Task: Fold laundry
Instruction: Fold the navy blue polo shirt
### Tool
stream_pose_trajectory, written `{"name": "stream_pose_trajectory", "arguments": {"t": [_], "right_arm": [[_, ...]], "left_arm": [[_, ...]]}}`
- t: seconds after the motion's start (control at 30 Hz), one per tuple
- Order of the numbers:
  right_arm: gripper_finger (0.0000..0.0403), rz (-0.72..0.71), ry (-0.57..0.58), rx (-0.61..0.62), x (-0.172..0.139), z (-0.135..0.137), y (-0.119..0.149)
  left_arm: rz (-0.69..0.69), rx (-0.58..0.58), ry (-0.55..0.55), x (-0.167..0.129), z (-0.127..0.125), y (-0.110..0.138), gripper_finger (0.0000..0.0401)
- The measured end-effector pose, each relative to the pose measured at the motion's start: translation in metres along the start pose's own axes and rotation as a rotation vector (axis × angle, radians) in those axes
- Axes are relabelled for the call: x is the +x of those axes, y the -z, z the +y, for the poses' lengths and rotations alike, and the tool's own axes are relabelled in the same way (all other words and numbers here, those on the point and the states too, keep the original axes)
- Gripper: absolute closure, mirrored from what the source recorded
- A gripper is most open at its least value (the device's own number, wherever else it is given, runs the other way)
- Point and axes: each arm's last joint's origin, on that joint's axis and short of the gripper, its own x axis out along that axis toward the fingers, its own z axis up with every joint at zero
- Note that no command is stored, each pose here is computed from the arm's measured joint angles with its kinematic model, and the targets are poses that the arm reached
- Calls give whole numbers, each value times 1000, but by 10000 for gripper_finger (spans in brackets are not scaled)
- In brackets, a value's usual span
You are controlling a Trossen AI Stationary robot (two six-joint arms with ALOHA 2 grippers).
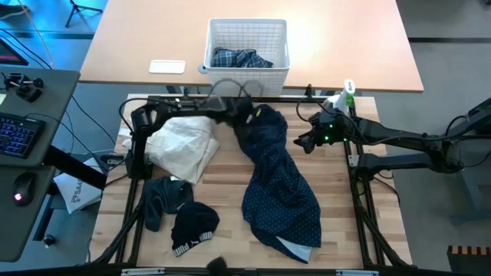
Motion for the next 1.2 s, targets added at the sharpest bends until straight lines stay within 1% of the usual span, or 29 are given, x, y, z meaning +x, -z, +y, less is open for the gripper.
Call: {"name": "stream_pose_trajectory", "arguments": {"t": [0.13,0.23,0.33,0.4,0.47,0.53,0.6,0.7,0.8,0.9,0.97,1.03,1.13,1.2], "right_arm": [[199,-28,-21,48,0,2,-3],[199,-31,-37,97,0,3,-4],[199,-19,-50,142,0,4,-3],[199,-14,-56,158,0,5,-2],[199,-7,-62,168,0,7,-1],[199,-6,-63,176,0,9,1],[199,-2,-68,182,0,12,2],[199,10,-80,172,1,15,5],[199,21,-91,152,1,18,7],[199,23,-87,112,1,21,10],[199,31,-77,79,1,22,13],[199,41,-74,45,1,24,16],[199,59,-75,-4,1,25,19],[199,68,-77,-45,1,26,21]], "left_arm": [[-168,208,-154,-27,18,-39,394],[-297,305,-256,-46,32,-65,396],[-372,345,-316,-56,48,-81,393],[-407,320,-339,-56,58,-85,392],[-404,295,-342,-54,67,-86,390],[-367,280,-291,-50,74,-82,380],[-299,256,-249,-45,80,-75,360],[-198,236,-239,-43,89,-64,319],[-130,191,-243,-56,95,-57,282],[-77,123,-219,-83,96,-50,262],[-39,76,-154,-101,93,-43,257],[-1,31,-57,-118,85,-33,257],[47,-4,71,-145,64,-18,261],[71,-12,123,-161,43,-5,264]]}}
